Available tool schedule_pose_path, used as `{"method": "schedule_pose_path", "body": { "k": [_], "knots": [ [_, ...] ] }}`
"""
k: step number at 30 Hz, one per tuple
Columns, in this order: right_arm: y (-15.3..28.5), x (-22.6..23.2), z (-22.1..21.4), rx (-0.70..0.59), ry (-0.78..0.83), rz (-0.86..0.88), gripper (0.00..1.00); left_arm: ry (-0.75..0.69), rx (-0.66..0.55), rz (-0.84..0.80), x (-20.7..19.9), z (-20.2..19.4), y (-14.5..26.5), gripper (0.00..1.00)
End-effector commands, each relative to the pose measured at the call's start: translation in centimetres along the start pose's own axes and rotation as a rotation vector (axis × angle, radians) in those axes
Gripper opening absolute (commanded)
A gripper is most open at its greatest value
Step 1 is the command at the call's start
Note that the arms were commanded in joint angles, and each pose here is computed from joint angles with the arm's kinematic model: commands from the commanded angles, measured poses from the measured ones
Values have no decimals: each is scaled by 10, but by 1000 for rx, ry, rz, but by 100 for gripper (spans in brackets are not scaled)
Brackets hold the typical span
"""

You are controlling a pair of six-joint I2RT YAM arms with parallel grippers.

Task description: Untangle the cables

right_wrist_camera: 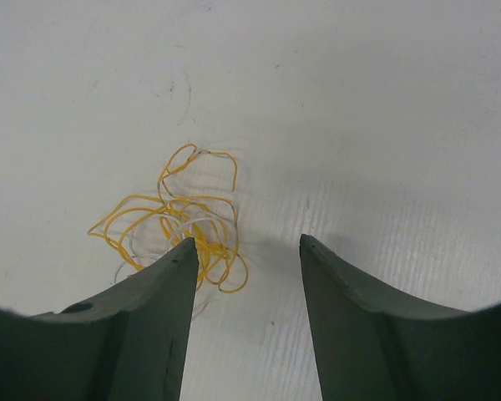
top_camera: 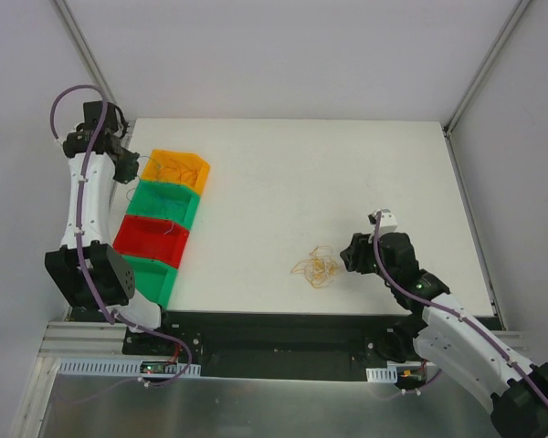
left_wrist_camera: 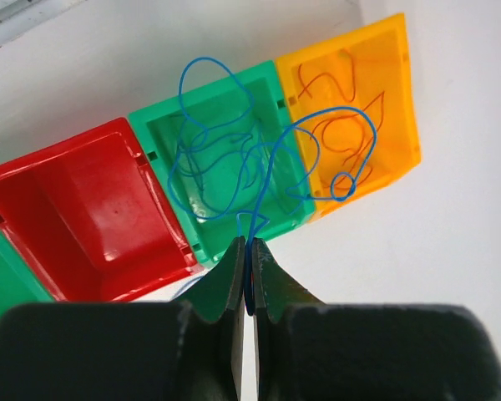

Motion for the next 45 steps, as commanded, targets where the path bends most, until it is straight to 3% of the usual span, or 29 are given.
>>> {"method": "schedule_pose_path", "body": {
  "k": [1, 8, 14, 18, 23, 28, 31, 33, 36, 43, 45],
  "knots": [
    [-2, 1, 8, -45, -9, -3, 55, 219, 80, 0, -8, 7, -7, 0],
    [-4, 0, 7, -36, -10, -10, 55, 356, 128, 139, 5, -10, -43, 0],
    [-6, 0, 6, -26, -10, -13, 55, 386, 32, 259, 33, -19, -57, 0],
    [-7, 0, 5, -21, -10, -9, 55, 145, -15, 177, 29, -18, -44, 0],
    [-8, 0, 5, -16, -10, -9, 55, -180, -162, 52, 17, -17, 1, 0],
    [-9, 1, 4, -13, -9, -4, 55, -409, -267, -296, 2, -21, 40, 0],
    [-9, 0, 4, -11, -11, -5, 55, -540, -350, -385, -3, -14, 49, 0],
    [-9, 1, 4, -11, -9, -3, 55, -712, -396, -466, -8, -16, 50, 0],
    [-9, 0, 4, -13, -11, -5, 55, -926, -481, -422, -7, -19, 43, 0],
    [-10, 1, 4, -8, -12, 3, 55, -1108, -614, -113, 10, -2, 25, 0],
    [-10, 2, 3, -6, -12, 6, 55, -1158, -637, -107, 9, -2, 22, 0]
  ]
}}
Point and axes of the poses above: each gripper's point midway between its finger pads, its own y axis back along the fingers, its own x axis along the line the jaws close on, z = x × y, the point moved 7 cm from there along y, back along the fingers, and after that the axes turned 1 degree about y, right-handed, at the moved point
